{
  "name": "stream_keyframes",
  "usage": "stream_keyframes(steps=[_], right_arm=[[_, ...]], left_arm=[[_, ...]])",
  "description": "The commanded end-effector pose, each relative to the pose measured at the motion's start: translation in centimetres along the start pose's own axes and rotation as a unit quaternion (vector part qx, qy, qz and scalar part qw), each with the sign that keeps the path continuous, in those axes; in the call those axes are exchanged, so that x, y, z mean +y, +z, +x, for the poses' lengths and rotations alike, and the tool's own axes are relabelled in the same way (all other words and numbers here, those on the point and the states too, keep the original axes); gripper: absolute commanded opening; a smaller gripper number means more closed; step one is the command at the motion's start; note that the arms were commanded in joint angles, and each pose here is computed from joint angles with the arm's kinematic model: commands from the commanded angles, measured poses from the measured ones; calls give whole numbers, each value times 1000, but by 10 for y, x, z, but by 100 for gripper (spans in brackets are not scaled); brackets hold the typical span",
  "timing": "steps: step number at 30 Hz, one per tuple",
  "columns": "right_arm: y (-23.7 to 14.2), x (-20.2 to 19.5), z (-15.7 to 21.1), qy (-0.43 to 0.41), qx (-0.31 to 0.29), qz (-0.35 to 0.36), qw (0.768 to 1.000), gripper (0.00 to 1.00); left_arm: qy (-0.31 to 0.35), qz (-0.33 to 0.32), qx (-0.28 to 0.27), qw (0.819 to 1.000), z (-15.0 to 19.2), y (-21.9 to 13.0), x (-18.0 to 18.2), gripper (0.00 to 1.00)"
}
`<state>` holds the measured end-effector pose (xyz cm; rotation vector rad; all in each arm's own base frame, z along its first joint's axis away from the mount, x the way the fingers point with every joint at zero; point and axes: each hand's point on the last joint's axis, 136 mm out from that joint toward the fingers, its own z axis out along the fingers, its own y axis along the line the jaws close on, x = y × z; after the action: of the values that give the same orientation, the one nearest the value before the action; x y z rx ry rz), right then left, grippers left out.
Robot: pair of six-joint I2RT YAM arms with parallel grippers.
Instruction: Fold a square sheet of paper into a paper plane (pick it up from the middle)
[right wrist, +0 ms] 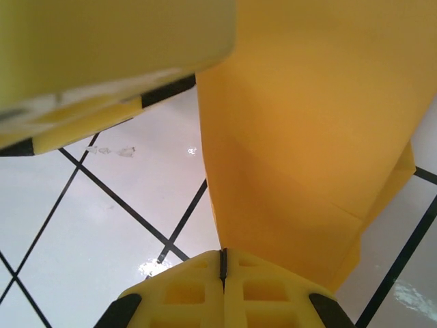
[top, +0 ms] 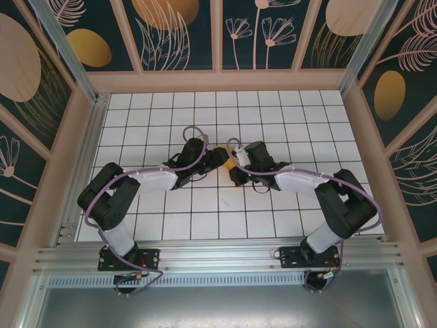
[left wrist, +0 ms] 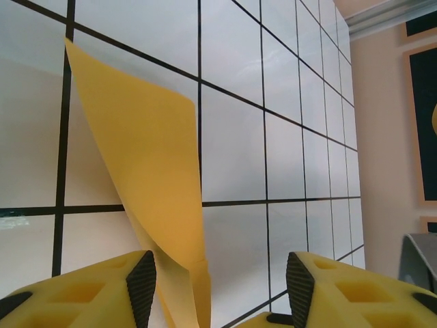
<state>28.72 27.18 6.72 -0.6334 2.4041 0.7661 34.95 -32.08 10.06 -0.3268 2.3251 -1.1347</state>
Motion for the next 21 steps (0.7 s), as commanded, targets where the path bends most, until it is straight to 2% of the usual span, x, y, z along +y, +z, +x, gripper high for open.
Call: stream_keyframes(steps=[1,5,10,11,15,18,21], right_arm=[[-1,5,5,24,-1,-37,999,0],[-3,-2,6,62,-13,-60,996,0],[-11,-14,3,108,-37,-81,990,0],[-12,-15,3,114,-38,-86,989,0],[-10,-27,8,144,-35,-80,986,0],[-9,-33,11,159,-35,-73,984,0],[-7,-41,15,170,-27,-61,983,0]], left_arm=[[26,14,-20,999,-10,-12,-10,57],[33,4,-17,999,-9,-11,-7,57],[41,19,6,999,-3,-4,-12,53],[38,9,17,999,3,4,-1,53],[39,16,36,998,10,12,-2,54],[41,20,53,998,14,19,-4,48],[39,26,63,997,17,25,-5,46]])
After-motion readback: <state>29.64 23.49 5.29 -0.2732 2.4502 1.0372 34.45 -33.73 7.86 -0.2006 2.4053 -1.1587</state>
